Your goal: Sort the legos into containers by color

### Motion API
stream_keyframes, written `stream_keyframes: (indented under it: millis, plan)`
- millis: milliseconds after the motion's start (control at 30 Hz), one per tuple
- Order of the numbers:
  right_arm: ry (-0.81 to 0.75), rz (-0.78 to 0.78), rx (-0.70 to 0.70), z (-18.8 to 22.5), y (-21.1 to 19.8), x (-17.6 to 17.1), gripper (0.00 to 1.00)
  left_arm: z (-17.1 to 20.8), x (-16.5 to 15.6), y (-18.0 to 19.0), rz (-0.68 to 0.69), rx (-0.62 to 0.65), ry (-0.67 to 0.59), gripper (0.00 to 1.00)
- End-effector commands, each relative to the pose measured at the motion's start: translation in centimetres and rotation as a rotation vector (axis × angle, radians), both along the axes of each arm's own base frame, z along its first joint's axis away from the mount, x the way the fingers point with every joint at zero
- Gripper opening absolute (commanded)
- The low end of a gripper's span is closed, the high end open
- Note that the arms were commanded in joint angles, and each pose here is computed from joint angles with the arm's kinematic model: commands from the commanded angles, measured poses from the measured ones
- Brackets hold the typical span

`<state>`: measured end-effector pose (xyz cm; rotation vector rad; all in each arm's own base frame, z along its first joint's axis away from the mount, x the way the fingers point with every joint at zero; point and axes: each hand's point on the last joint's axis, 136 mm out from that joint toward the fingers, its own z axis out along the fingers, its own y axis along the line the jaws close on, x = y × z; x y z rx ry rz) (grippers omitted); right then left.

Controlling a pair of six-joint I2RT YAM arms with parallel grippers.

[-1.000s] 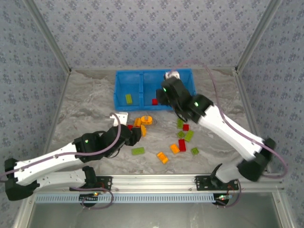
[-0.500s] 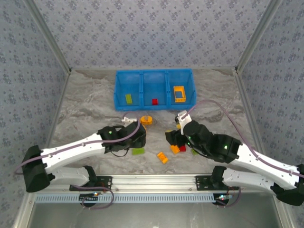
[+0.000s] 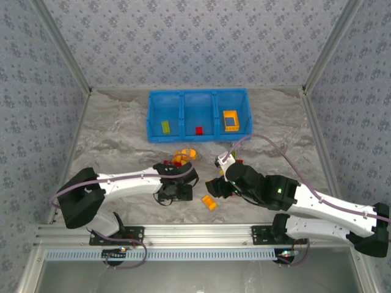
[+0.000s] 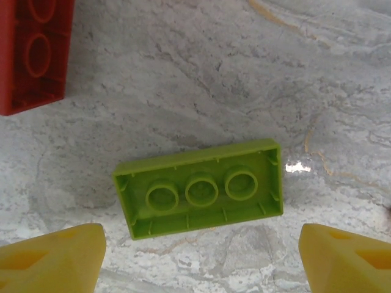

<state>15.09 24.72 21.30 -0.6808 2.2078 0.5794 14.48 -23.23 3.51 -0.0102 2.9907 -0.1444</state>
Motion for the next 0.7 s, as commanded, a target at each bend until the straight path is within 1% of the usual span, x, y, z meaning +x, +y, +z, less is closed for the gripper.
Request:
stream_keyframes:
  millis: [0,67,133,200,300,367,467,667]
  plan:
    - [0.015,-0.003,0.019,-0.3,-0.1,-0.4,0.65,0.7,0.8,-0.1,-0.024,0.036,-0.015,0.82]
    - [0.013,-0.011,0.022,-0.3,-0.3,-0.4,0.65,0.2,0.6,0.3,-0.024,0.056,0.013,0.83]
    - [0.007,-0.014,0.023,-0.2,-0.4,-0.3,0.65,-0.4,0.3,0.1,-0.011,0.032,0.033,0.84]
    - [0.001,-0.016,0.024,0.0,-0.5,-0.3,0.65,-0.9,0.4,0.1,0.001,0.024,0.033,0.84]
    - [-0.003,-0.018,0.027,0.2,-0.4,-0.2,0.65,-1.3,0.9,0.2,0.007,0.042,0.033,0.83]
    - [0.001,-0.015,0.031,0.1,-0.3,-0.3,0.65,-1.4,1.3,0.3,0.008,0.055,0.02,0.8]
    - [0.007,-0.011,0.033,0.0,-0.3,-0.4,0.65,-1.6,2.0,-0.6,0.003,0.025,0.003,0.72]
    - [0.006,-0.011,0.041,0.3,-0.4,-0.4,0.65,-2.0,2.1,-0.7,-0.012,0.032,0.001,0.59]
